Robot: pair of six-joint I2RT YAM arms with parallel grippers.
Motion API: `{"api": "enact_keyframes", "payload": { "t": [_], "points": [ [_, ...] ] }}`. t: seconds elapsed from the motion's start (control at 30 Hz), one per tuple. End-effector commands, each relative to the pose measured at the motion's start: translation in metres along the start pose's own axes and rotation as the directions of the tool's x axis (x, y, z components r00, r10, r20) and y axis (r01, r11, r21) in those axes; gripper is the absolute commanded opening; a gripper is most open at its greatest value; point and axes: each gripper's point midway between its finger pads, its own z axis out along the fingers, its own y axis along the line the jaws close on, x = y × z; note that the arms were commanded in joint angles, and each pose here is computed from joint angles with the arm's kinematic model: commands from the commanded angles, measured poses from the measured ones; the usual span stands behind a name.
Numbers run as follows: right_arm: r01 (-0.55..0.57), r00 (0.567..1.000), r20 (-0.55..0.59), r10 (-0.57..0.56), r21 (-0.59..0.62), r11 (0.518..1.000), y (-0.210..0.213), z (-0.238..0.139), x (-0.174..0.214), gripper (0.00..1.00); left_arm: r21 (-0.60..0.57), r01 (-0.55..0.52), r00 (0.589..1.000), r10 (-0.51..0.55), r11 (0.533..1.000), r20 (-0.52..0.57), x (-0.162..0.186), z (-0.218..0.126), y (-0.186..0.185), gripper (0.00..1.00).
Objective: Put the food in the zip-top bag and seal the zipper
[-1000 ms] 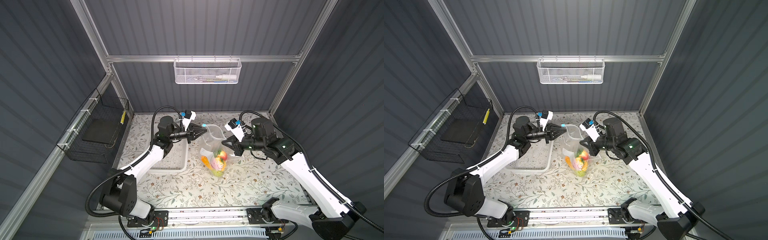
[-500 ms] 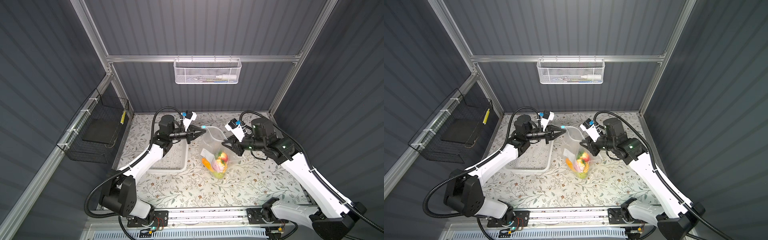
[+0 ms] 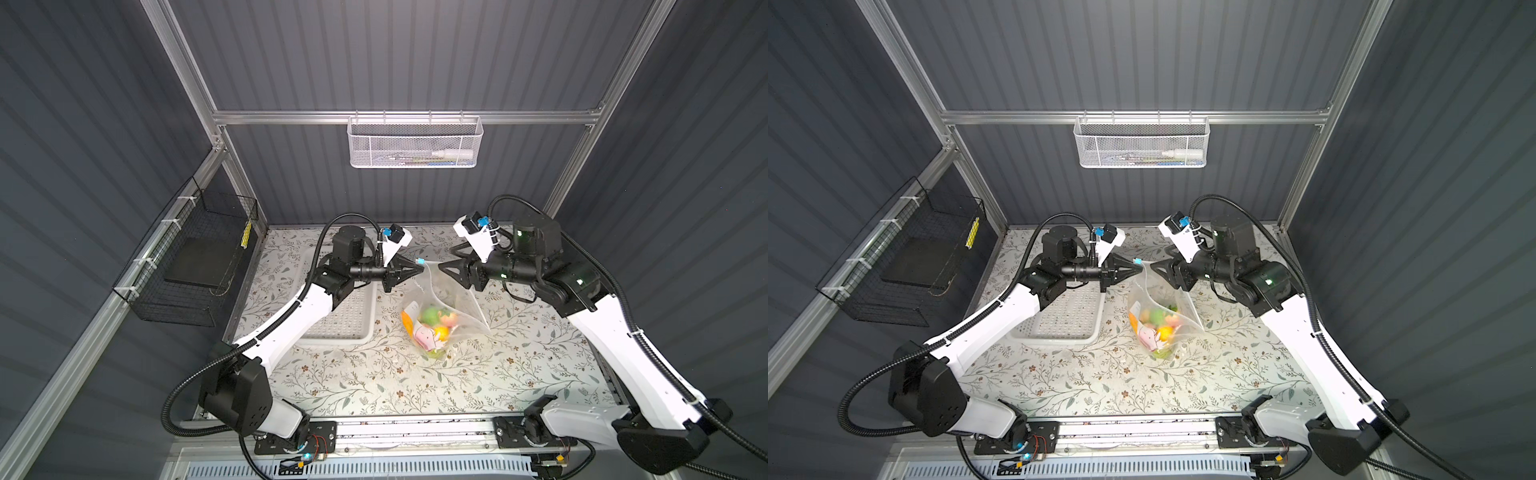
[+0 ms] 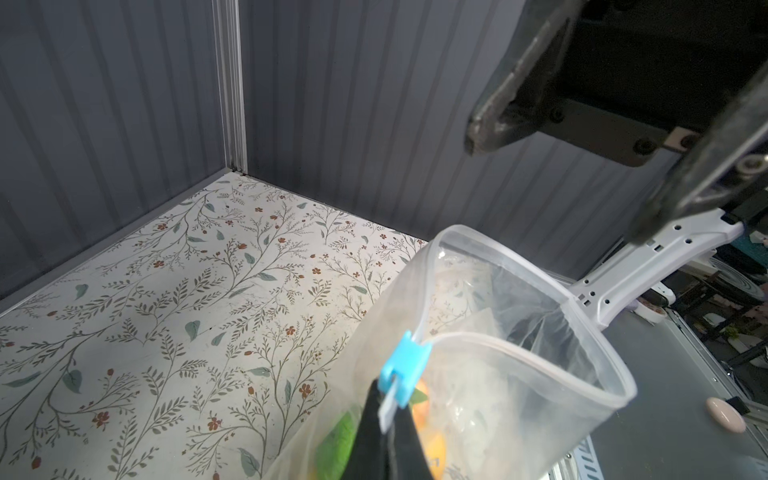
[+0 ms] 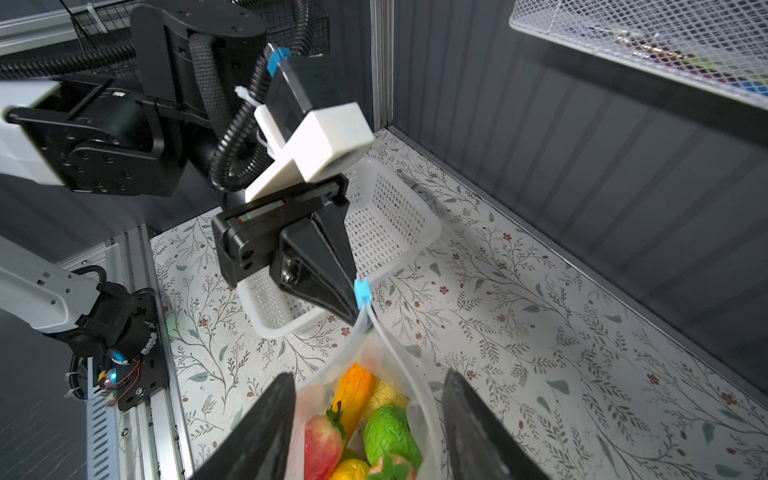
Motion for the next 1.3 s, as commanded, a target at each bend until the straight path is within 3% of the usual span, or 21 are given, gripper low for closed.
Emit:
{"api": "enact_keyframes", "payload": {
  "t": [0.0, 0.3, 0.83, 1.27],
  "points": [
    [0.053, 0.999, 0.004, -0.053, -0.028, 0.998, 0.004, 0.015, -0.013, 0.55, -0.001, -0.039, 0.999, 0.039, 0.999, -0.020, -0.005, 0.004, -0.007, 0.00],
    [0.094, 0.994, -0.055, -0.098, -0.067, 0.993, 0.010, 0.040, -0.008, 0.35, -0.002, -0.031, 0.999, 0.031, 1.000, -0.021, -0.006, 0.002, -0.010, 0.00],
    [0.068, 0.990, -0.120, -0.078, -0.089, 0.994, 0.012, 0.049, 0.024, 0.29, -0.012, -0.042, 0.999, 0.041, 0.999, -0.020, -0.008, 0.001, -0.010, 0.00],
    [0.047, 0.988, -0.144, -0.059, -0.085, 0.995, 0.012, 0.048, 0.035, 0.14, -0.035, -0.056, 0.998, 0.056, 0.998, -0.007, -0.011, -0.003, -0.010, 0.00]
  ]
}}
